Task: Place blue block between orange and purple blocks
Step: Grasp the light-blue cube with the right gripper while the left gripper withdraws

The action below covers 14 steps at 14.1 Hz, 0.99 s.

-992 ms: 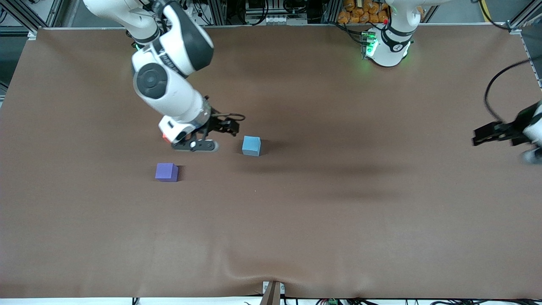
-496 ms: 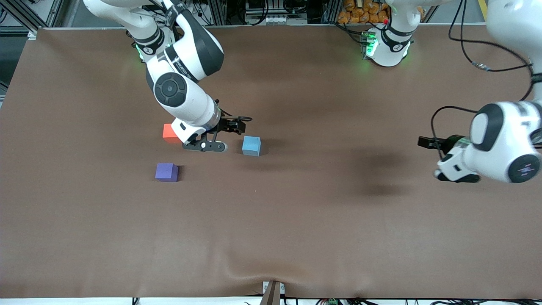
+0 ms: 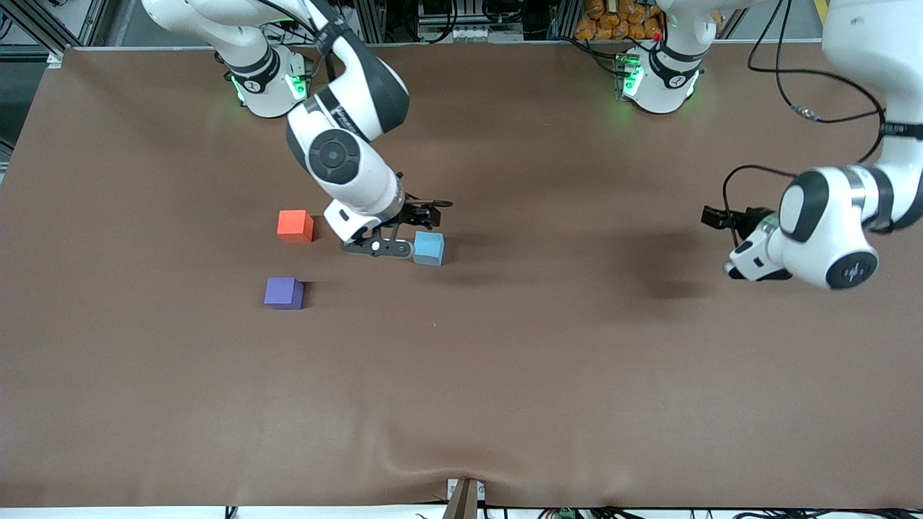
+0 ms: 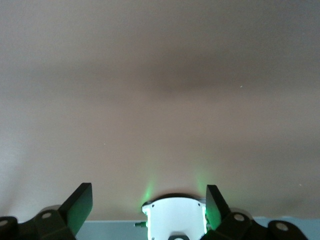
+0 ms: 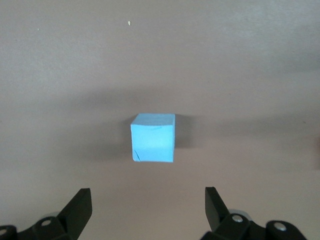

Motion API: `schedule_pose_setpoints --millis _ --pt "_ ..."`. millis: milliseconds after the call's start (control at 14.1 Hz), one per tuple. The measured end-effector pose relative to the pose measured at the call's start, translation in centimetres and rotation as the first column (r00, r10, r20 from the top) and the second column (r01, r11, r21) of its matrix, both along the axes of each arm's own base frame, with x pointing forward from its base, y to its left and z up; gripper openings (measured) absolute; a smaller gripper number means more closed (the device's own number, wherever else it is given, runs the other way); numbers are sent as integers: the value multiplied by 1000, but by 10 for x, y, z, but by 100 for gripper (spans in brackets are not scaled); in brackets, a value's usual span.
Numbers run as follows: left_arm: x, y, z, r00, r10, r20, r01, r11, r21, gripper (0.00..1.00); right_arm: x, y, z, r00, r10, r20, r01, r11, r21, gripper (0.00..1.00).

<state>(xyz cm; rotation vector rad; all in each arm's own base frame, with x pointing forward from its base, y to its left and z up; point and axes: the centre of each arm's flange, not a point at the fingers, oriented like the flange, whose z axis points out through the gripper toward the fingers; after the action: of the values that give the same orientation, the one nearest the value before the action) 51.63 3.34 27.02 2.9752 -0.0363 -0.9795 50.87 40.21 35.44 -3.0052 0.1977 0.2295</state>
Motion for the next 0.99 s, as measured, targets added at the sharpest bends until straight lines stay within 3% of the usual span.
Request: schedule_pose_setpoints --millis 142,496,708,992 --pt "-29 -2 6 995 -3 99 3 1000 7 100 1 6 -13 1000 -8 24 8 1000 -9 100" --pt "-79 -7 10 961 -15 277 11 1000 19 100 -9 20 -56 1000 30 2 -30 998 -53 100" --pt "-84 -9 6 925 -21 378 14 1000 22 100 -11 25 -75 999 44 1 -44 996 -71 100" --pt "-70 -12 -3 853 -32 521 23 999 24 100 -12 28 -88 998 58 14 -56 995 -78 100"
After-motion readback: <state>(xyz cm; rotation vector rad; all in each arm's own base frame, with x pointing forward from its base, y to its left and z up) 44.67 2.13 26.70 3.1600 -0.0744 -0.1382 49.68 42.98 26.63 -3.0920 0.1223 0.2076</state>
